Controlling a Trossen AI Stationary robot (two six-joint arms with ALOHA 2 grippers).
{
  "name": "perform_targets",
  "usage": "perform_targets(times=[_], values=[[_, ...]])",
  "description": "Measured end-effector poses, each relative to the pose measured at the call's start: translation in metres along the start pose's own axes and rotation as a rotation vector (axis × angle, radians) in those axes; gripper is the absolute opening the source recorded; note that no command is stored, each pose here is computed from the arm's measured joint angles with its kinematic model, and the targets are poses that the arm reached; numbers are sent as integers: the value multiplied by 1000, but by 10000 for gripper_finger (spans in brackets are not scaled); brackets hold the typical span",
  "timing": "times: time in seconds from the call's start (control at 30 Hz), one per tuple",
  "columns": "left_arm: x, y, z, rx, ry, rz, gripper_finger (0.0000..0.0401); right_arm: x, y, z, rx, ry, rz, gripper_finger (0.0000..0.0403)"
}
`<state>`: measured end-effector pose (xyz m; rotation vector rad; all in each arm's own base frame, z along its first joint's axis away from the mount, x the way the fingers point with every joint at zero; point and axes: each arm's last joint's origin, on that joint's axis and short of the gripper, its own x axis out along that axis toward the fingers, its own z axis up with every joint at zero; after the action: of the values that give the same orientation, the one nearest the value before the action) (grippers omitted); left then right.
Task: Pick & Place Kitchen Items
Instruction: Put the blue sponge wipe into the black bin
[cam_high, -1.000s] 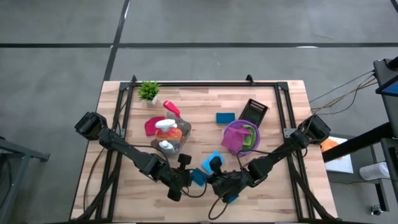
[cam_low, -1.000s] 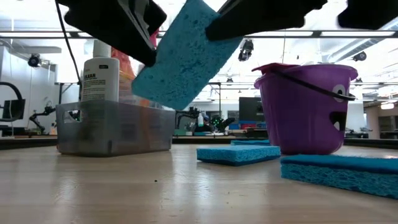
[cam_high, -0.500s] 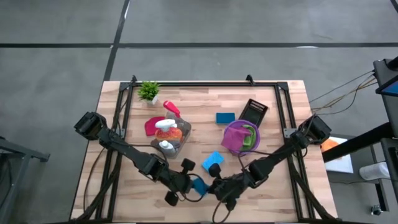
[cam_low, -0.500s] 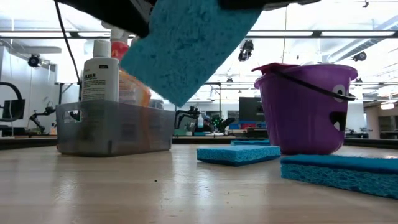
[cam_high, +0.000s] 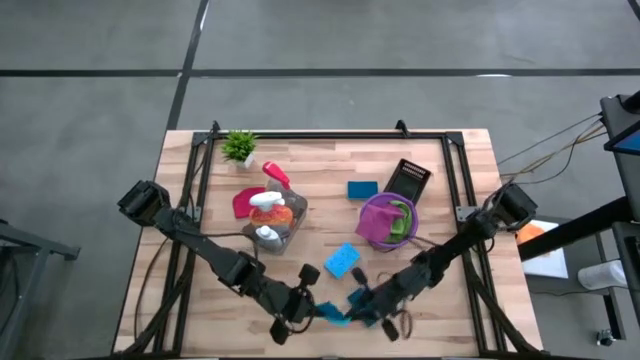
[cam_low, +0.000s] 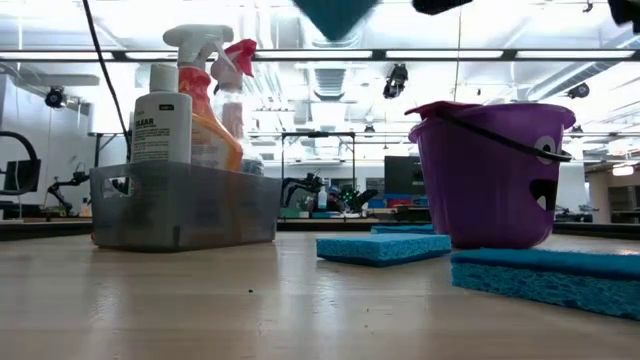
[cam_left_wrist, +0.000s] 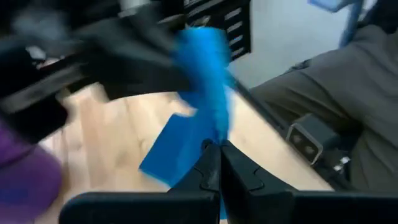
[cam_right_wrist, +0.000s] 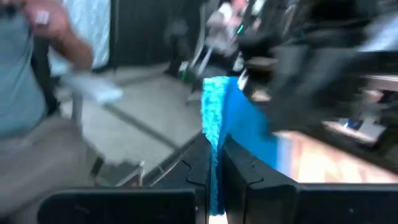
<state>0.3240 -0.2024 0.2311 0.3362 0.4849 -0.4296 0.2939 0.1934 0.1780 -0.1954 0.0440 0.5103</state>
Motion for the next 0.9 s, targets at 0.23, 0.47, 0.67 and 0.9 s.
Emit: perform_targets(times=[0.23, 0.47, 0.67, 0.9], values=[[-1, 3, 9, 13, -118, 32, 1, -62, -6, 11, 33, -110, -111, 18], [0, 9, 0, 6, -135, 40, 1, -116, -21, 38, 27, -122, -332, 18], [1, 12, -9, -13, -125, 43, 1, -153, -35, 60, 12, 15, -551, 18], [2, 12, -15, -15, -128, 48, 1, -190, -48, 78, -17, 164, -842, 18]])
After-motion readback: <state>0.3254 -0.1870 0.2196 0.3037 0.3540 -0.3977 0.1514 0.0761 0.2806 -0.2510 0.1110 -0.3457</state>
